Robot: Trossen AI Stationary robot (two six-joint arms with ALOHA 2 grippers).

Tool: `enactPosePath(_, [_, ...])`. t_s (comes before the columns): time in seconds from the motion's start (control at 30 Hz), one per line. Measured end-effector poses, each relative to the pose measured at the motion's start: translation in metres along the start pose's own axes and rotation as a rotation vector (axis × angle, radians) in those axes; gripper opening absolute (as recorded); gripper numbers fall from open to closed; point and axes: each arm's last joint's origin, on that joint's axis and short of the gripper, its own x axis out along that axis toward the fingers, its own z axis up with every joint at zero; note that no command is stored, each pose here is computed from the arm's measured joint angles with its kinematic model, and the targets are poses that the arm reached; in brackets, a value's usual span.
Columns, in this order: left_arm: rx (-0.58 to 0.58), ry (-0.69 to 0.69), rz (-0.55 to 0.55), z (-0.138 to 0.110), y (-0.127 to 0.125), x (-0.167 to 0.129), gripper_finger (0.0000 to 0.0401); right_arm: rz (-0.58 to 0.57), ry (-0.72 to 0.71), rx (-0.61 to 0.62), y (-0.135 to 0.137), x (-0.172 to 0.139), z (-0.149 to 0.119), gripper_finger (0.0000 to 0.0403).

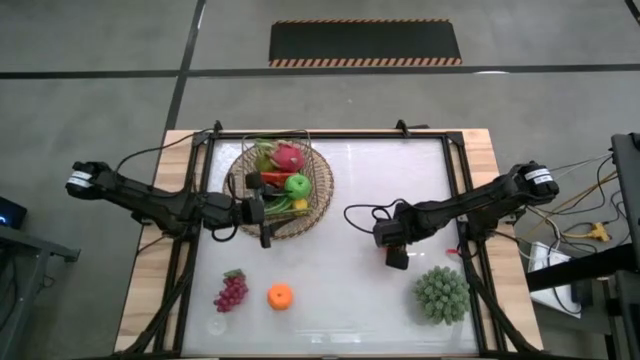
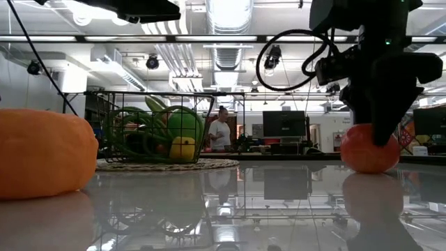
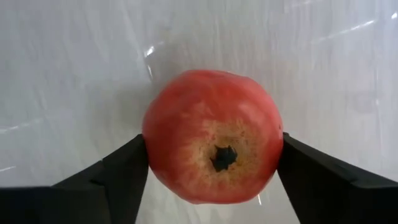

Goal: Build produce basket
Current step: Put the red apple into the wire basket

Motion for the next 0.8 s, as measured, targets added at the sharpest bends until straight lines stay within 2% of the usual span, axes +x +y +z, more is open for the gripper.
enactPosePath(0.13, [0.044, 0.000, 0.000, 0.000, 0.000, 0.000, 0.0299, 0.026, -0.019, 0.001, 0.003, -0.010, 0.007, 0.0287])
enactPosePath(0.23, [0.061, -0.011, 0.005, 0.001, 0.002, -0.003, 0.0299, 0.033, -0.046, 0.001, 0.007, -0.028, 0.018, 0.0290])
enactPosePath(0.43, [0.097, -0.068, 0.031, 0.001, 0.007, -0.011, 0.0299, 0.074, -0.230, -0.026, 0.012, -0.081, 0.052, 0.0291])
enactPosePath(0.63, [0.101, -0.177, 0.159, -0.002, 0.017, -0.028, 0.0299, 0.102, -0.412, -0.081, 0.007, -0.122, 0.089, 0.0292])
enactPosePath(0.8, [0.071, -0.224, 0.229, -0.012, 0.021, -0.040, 0.0299, 0.076, -0.490, -0.157, 0.002, -0.138, 0.125, 0.0292])
